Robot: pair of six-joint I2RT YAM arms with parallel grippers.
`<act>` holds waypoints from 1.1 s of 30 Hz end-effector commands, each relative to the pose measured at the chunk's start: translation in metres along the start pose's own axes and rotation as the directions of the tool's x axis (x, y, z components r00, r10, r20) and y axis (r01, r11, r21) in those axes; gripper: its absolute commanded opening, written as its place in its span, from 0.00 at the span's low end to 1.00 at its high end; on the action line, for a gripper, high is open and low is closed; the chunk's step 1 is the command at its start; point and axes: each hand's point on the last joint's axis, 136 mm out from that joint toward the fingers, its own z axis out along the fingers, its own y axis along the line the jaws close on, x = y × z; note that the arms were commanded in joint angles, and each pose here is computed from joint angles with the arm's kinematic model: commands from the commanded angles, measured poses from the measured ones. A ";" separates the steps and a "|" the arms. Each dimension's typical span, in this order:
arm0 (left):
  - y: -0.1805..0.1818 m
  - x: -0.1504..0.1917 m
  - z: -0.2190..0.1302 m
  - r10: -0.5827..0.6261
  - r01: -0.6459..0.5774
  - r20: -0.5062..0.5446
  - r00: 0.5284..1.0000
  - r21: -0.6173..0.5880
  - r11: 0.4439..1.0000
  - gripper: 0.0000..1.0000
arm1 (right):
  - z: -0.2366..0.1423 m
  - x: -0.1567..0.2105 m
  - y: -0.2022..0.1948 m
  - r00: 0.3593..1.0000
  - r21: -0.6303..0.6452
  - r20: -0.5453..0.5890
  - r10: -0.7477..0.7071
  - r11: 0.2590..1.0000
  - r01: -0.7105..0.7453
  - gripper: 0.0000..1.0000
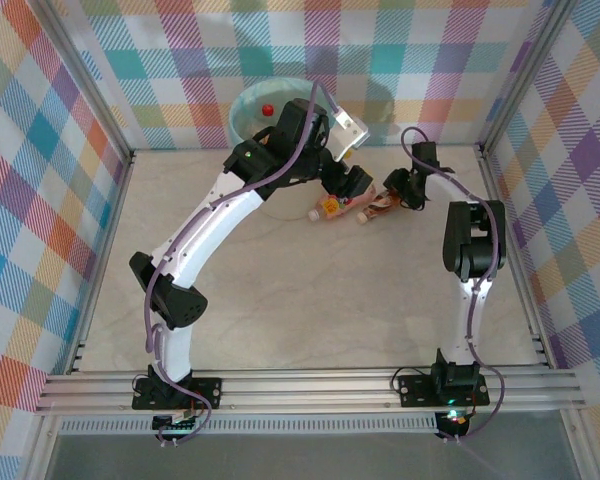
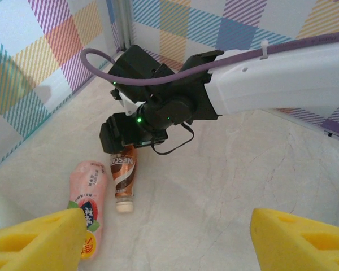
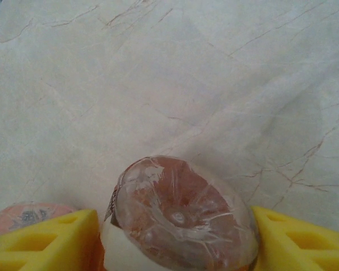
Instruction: Put the plastic bottles in the bin
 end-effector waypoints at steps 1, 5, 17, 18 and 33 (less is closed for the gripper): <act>0.004 0.000 -0.004 0.017 -0.017 0.001 1.000 -0.019 1.000 0.77 | -0.011 -0.009 0.013 1.000 -0.058 0.008 -0.003 0.998 0.003 0.61; 0.010 -0.004 -0.007 0.013 -0.013 0.009 1.000 -0.060 0.998 0.77 | -0.039 -0.017 0.024 0.997 -0.085 0.061 -0.039 0.995 0.044 0.61; 0.047 -0.047 -0.056 -0.021 0.064 0.164 0.986 -0.259 0.964 0.77 | -0.175 -0.007 0.060 0.935 -0.095 0.264 -0.236 0.958 0.269 0.60; 0.053 -0.049 -0.061 -0.042 0.093 0.183 0.982 -0.279 0.956 0.77 | -0.186 -0.003 0.067 0.919 -0.087 0.285 -0.274 0.947 0.309 0.60; 0.138 -0.047 -0.145 -0.184 0.392 0.430 0.884 -0.469 0.791 0.78 | -0.391 0.017 0.231 0.467 -0.032 0.743 -0.479 0.672 0.740 0.58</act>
